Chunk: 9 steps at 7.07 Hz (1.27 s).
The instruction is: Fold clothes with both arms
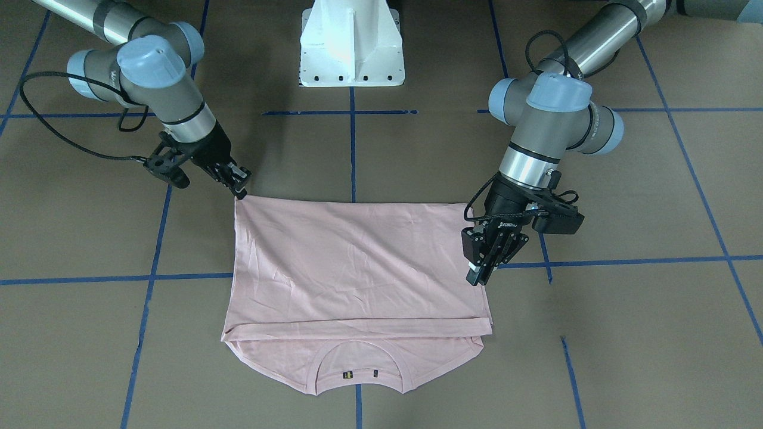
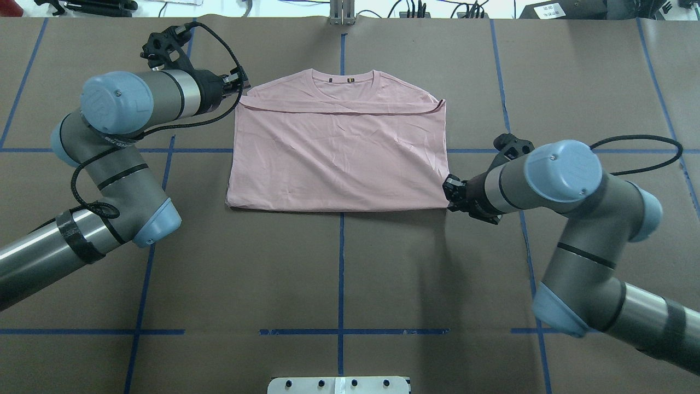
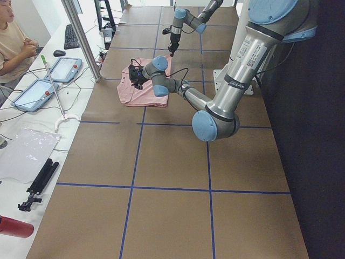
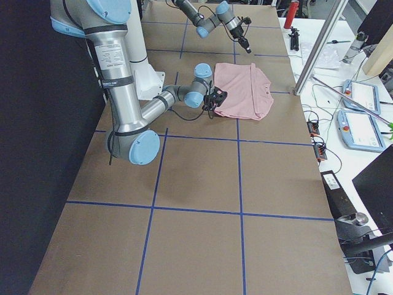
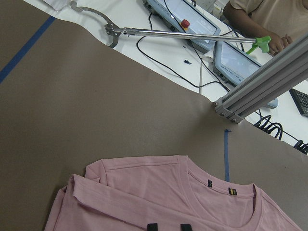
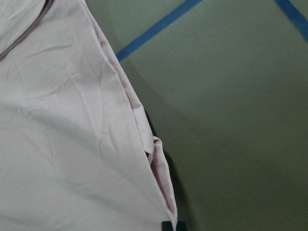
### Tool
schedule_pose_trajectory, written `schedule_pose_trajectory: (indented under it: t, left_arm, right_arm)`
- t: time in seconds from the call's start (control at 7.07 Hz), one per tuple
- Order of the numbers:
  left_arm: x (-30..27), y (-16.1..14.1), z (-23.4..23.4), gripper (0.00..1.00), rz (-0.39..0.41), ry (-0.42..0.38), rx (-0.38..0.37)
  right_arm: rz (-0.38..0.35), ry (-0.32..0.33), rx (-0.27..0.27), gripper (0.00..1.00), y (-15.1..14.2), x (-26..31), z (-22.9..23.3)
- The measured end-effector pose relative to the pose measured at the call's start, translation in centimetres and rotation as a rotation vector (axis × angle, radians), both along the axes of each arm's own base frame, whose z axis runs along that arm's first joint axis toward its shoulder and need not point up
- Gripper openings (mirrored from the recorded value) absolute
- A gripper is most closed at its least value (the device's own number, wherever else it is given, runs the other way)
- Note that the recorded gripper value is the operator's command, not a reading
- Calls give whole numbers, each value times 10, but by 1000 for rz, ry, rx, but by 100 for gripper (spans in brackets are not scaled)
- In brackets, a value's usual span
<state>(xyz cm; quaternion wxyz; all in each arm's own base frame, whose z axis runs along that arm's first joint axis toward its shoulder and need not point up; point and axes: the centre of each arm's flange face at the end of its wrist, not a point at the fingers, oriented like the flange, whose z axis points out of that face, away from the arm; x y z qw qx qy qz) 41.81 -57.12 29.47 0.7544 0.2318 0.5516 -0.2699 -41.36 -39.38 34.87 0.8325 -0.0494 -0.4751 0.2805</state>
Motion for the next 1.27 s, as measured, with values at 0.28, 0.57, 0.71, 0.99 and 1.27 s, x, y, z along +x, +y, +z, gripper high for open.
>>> schedule_pose_trajectory:
  t: [0.28, 0.57, 0.71, 0.99, 1.27]
  left_arm:
    - [1, 1, -3, 30, -3, 15, -10]
    - [5, 12, -17, 30, 7, 60, -22]
    - [5, 21, -28, 32, 22, 88, -24]
    - [4, 44, -45, 34, 127, 162, -56]
    - [2, 105, -55, 47, 299, 245, -190]
  right_arm:
    - [-119, -71, -58, 0, 87, 52, -15]
    - [-231, -128, -247, 99, 158, 62, -36]
    - [-276, -128, -331, 100, 191, 55, -42]
    - [-264, -117, -414, 100, 221, 40, -46]
    - [-108, -183, -365, 100, 163, 57, -62]
